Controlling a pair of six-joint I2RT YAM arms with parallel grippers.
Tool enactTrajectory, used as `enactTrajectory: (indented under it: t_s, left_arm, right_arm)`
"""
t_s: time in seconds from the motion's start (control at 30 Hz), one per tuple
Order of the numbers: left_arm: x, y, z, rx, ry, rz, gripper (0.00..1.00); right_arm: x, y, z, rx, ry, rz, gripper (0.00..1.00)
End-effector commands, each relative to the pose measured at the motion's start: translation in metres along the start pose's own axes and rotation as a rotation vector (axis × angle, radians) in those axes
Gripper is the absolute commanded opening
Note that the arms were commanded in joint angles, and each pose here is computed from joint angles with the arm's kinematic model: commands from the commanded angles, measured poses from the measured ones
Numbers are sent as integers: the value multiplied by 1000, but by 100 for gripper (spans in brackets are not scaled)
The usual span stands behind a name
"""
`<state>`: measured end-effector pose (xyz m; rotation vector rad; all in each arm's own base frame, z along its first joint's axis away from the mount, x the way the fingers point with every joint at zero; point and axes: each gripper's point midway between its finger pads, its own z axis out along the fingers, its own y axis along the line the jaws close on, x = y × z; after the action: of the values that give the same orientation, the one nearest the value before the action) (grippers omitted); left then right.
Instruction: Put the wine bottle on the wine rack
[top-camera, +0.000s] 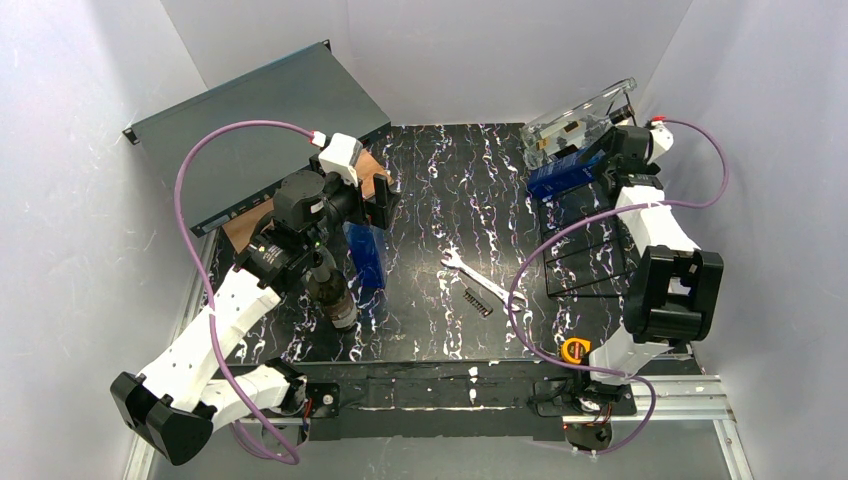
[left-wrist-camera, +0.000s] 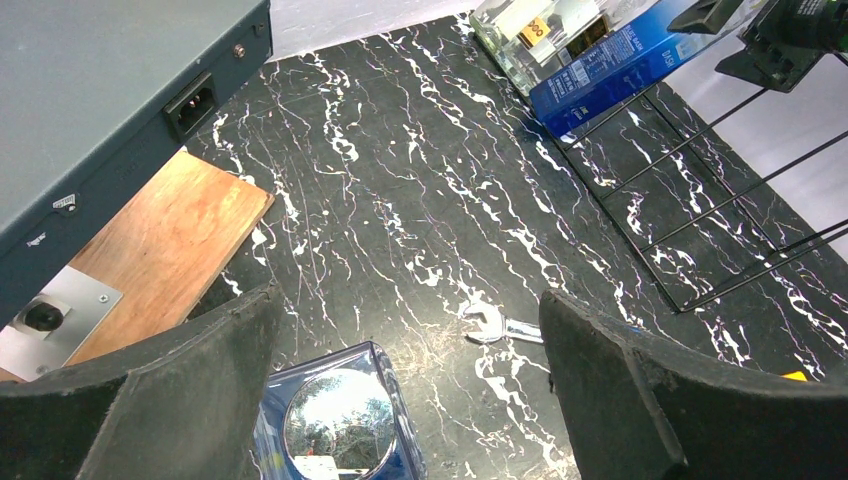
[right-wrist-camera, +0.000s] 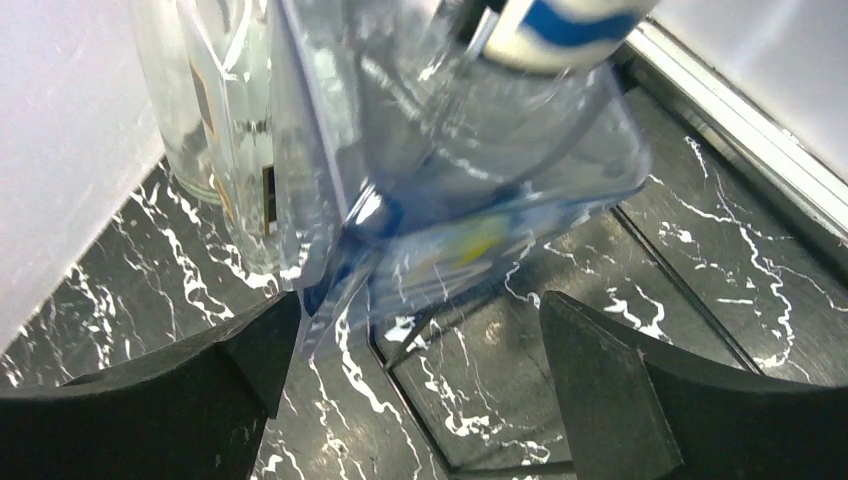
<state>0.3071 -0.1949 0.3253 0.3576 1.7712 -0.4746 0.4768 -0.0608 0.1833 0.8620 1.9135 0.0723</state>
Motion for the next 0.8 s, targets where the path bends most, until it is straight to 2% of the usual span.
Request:
enactTrajectory:
  t_s: [0.0, 0.23, 0.33, 0.4, 0.57, 0.77]
  left_arm:
    - [-24, -4, -10, 11, -61, -2, 99]
    - [-26, -6, -12, 19, -64, -2, 99]
    - [-27, -5, -13, 14, -67, -1, 99]
    - [-27, -4, -14, 10, -67, -1, 99]
    - [-28, -3, -15, 7, -70, 2, 99]
    - [-27, -4, -14, 8, -67, 1, 99]
  right_arm:
    - [-10, 11, -14, -4, -39, -69, 98]
    - [-15, 29, -24, -135, -89, -101, 98]
    - [-19, 29, -21, -141, -123, -114, 98]
    - [-23, 30, -18, -137, -142, -116, 89]
    - [-33, 31, -14, -128, -186, -121, 84]
    - [-36, 28, -12, -129, -239, -137, 86]
